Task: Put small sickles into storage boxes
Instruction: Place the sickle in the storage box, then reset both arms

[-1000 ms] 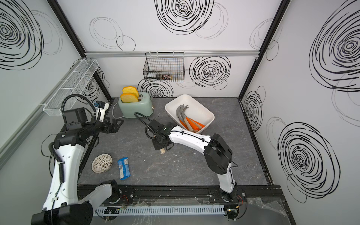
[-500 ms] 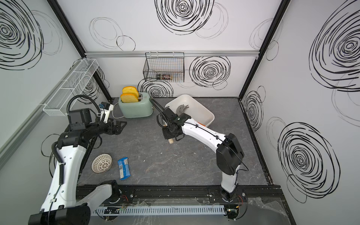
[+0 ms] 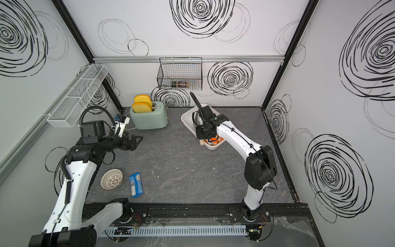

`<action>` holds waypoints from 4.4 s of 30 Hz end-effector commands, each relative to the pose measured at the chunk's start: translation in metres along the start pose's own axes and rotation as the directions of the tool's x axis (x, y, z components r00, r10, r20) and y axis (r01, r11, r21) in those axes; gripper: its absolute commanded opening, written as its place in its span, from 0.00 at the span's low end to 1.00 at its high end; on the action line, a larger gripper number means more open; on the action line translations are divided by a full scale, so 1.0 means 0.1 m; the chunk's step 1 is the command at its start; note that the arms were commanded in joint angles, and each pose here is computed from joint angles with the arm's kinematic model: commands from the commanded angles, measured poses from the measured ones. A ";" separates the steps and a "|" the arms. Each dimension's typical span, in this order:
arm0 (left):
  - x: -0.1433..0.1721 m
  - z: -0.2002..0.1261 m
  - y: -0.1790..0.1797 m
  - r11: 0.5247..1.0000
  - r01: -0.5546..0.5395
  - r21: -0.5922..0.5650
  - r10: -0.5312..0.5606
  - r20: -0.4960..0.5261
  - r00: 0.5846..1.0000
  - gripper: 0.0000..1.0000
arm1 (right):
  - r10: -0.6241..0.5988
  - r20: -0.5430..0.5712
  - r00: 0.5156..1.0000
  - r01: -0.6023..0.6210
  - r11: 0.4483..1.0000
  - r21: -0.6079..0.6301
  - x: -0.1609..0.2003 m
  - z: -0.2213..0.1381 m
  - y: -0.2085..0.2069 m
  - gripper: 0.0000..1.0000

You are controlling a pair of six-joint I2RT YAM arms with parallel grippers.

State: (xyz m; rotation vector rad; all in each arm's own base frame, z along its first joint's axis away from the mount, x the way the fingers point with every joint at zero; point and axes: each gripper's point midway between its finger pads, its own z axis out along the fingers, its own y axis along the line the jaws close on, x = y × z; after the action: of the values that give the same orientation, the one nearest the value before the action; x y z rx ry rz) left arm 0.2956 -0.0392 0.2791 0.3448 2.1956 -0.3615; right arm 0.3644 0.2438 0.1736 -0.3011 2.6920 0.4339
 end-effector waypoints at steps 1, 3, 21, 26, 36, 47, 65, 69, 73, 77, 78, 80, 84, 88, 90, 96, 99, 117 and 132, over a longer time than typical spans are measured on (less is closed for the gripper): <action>-0.06 0.00 -0.04 0.999 -0.032 0.008 0.032 0.009 0.999 0.96 | -0.020 0.006 1.000 0.019 1.000 0.003 -0.09 -0.13 -0.12 0.00; -0.06 0.01 -0.06 0.999 -0.038 0.015 0.038 0.005 0.999 0.96 | -0.014 0.005 1.000 0.014 1.000 0.009 -0.13 -0.10 -0.21 0.00; -0.05 0.15 -0.21 0.995 -0.072 0.067 0.074 -0.017 0.997 0.96 | -0.040 -0.065 0.997 0.049 0.988 0.149 -0.32 0.35 -0.64 0.00; -0.03 0.18 -0.25 0.994 -0.081 0.079 0.083 -0.022 0.996 0.96 | -0.047 -0.097 0.994 0.065 0.979 0.191 -0.32 0.50 -0.73 0.00; 0.00 0.20 -0.28 0.992 -0.086 0.088 0.089 -0.028 0.996 0.96 | -0.076 -0.130 0.989 0.106 0.965 0.241 -0.29 0.65 -0.76 0.00; -0.01 0.20 -0.30 0.992 -0.089 0.089 0.091 -0.023 0.996 0.96 | -0.127 -0.161 0.979 0.174 0.928 0.330 -0.28 0.71 -0.80 0.00; -0.01 0.22 -0.30 0.992 -0.091 0.088 0.094 -0.025 0.995 0.96 | -0.167 -0.216 0.962 0.245 0.879 0.409 -0.23 0.84 -0.83 0.06; -0.01 0.23 -0.30 0.992 -0.093 0.087 0.095 -0.028 0.995 0.96 | -0.171 -0.213 0.962 0.247 0.876 0.415 -0.23 0.85 -0.81 0.11; -0.01 0.22 -0.30 0.992 -0.094 0.084 0.097 -0.024 0.995 0.96 | -0.174 -0.210 0.962 0.249 0.871 0.422 -0.24 0.84 -0.81 0.17; -0.02 0.22 -0.29 0.992 -0.099 0.079 0.102 -0.024 0.995 0.96 | -0.172 -0.207 0.963 0.248 0.865 0.437 -0.24 0.83 -0.81 0.27; -0.02 0.22 -0.29 0.992 -0.103 0.078 0.105 -0.021 0.994 0.96 | -0.173 -0.208 0.963 0.250 0.864 0.436 -0.24 0.83 -0.81 0.27; -0.03 0.22 -0.29 0.992 -0.102 0.074 0.104 -0.021 0.994 0.96 | -0.172 -0.203 0.964 0.246 0.865 0.438 -0.25 0.82 -0.81 0.28; -0.04 0.22 -0.28 0.992 -0.101 0.070 0.103 -0.018 0.995 0.96 | -0.174 -0.190 0.966 0.242 0.863 0.443 -0.27 0.79 -0.80 0.34; -0.06 0.21 -0.26 0.993 -0.104 0.057 0.105 -0.012 0.994 0.96 | -0.175 -0.180 0.968 0.239 0.865 0.442 -0.30 0.75 -0.79 0.36; -0.06 0.21 -0.25 0.993 -0.106 0.049 0.106 -0.011 0.994 0.96 | -0.176 -0.173 0.969 0.236 0.868 0.438 -0.31 0.72 -0.78 0.37; -0.12 0.21 -0.20 0.994 -0.103 0.022 0.103 0.006 0.995 0.96 | -0.179 -0.135 0.975 0.219 0.885 0.411 -0.37 0.62 -0.70 0.40; -0.17 0.21 -0.17 0.995 -0.096 -0.004 0.096 0.028 0.995 0.96 | -0.173 -0.104 0.979 0.200 0.895 0.398 -0.42 0.54 -0.67 0.40; -0.51 0.28 0.08 0.993 0.016 -0.120 0.006 0.179 0.984 0.96 | -0.023 0.373 0.928 0.025 1.000 -0.001 -0.61 -0.57 -0.51 0.43; -0.46 0.37 0.19 0.975 0.003 -0.222 0.093 0.417 0.904 0.96 | 0.091 0.616 0.782 -0.063 0.996 -0.066 -0.19 -1.27 -1.03 0.85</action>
State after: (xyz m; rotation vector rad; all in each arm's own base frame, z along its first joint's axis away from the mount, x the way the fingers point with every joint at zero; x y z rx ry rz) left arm 0.3492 -0.0491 0.2628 0.2188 1.9479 -0.1932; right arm 0.3627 0.1112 0.2574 -0.0526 2.1021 0.4685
